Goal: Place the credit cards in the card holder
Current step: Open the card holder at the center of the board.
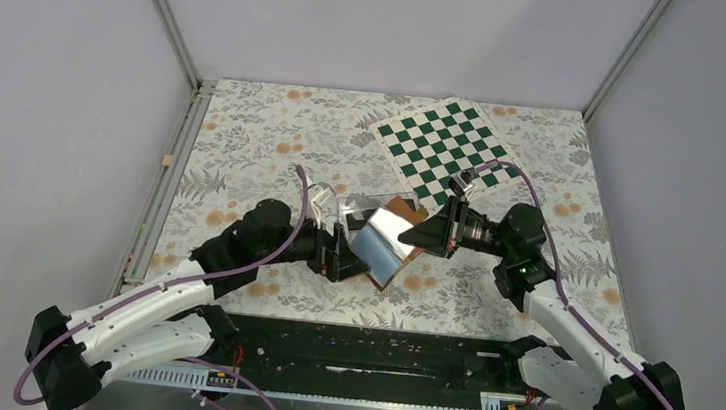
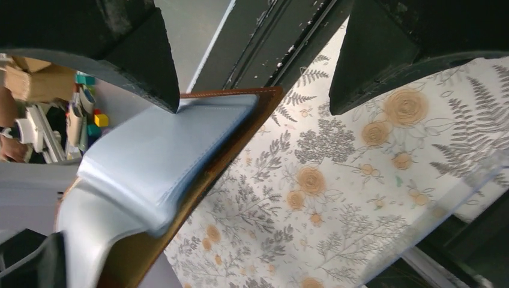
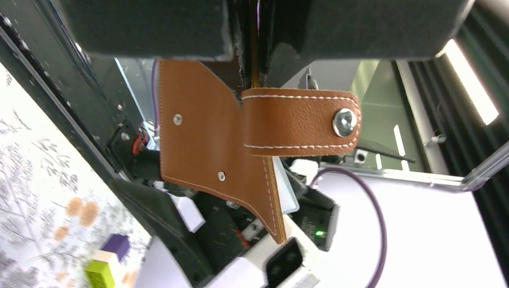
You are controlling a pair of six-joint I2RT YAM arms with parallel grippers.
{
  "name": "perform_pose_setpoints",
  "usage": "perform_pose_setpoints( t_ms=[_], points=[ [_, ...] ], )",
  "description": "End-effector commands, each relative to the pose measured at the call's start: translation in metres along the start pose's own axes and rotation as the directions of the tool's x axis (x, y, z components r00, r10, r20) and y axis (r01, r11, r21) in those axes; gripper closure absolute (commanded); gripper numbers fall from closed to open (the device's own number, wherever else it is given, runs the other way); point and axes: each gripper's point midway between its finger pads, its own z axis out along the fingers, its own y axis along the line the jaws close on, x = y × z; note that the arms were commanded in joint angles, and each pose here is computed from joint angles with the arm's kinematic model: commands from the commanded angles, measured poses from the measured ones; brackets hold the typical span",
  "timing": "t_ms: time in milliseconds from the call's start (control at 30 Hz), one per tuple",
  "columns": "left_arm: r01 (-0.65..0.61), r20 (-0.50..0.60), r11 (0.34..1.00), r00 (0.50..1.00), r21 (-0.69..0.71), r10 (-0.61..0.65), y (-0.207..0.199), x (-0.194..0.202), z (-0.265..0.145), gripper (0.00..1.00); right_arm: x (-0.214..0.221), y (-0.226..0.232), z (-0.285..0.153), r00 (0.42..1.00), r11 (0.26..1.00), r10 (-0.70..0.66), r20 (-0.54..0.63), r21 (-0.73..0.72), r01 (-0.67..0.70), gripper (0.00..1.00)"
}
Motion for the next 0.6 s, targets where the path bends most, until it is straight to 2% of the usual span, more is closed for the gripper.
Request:
perform_pose_setpoints(
  t_ms=[0,67,267,400,567],
  points=[
    [-0.068,0.142,0.99,0.986,-0.121,0.085,0.003,-0.039,-0.022,0.05,0.001,-0.029,-0.012,0.996,0.978,-0.074,0.049,0.198,0.063,1.0],
    [-0.071,0.182,0.977,0.977,-0.201,0.108,0.01,-0.048,-0.036,0.03,0.0,-0.056,-0.02,0.994,0.953,-0.051,0.1,0.301,0.019,1.0],
    [-0.114,0.252,0.94,0.947,-0.321,0.2,0.004,-0.078,-0.078,0.01,0.004,-0.126,-0.038,0.979,0.892,0.011,0.202,0.44,-0.101,1.0],
    [-0.112,0.292,0.952,0.936,-0.284,0.197,-0.01,-0.089,-0.083,0.01,0.002,-0.166,-0.046,0.951,0.86,0.067,0.303,0.466,-0.209,1.0],
    [-0.109,0.351,0.988,0.926,-0.107,0.14,-0.044,-0.098,-0.076,0.01,0.001,-0.2,-0.058,0.916,0.817,0.083,0.394,0.499,-0.289,1.0]
  ],
)
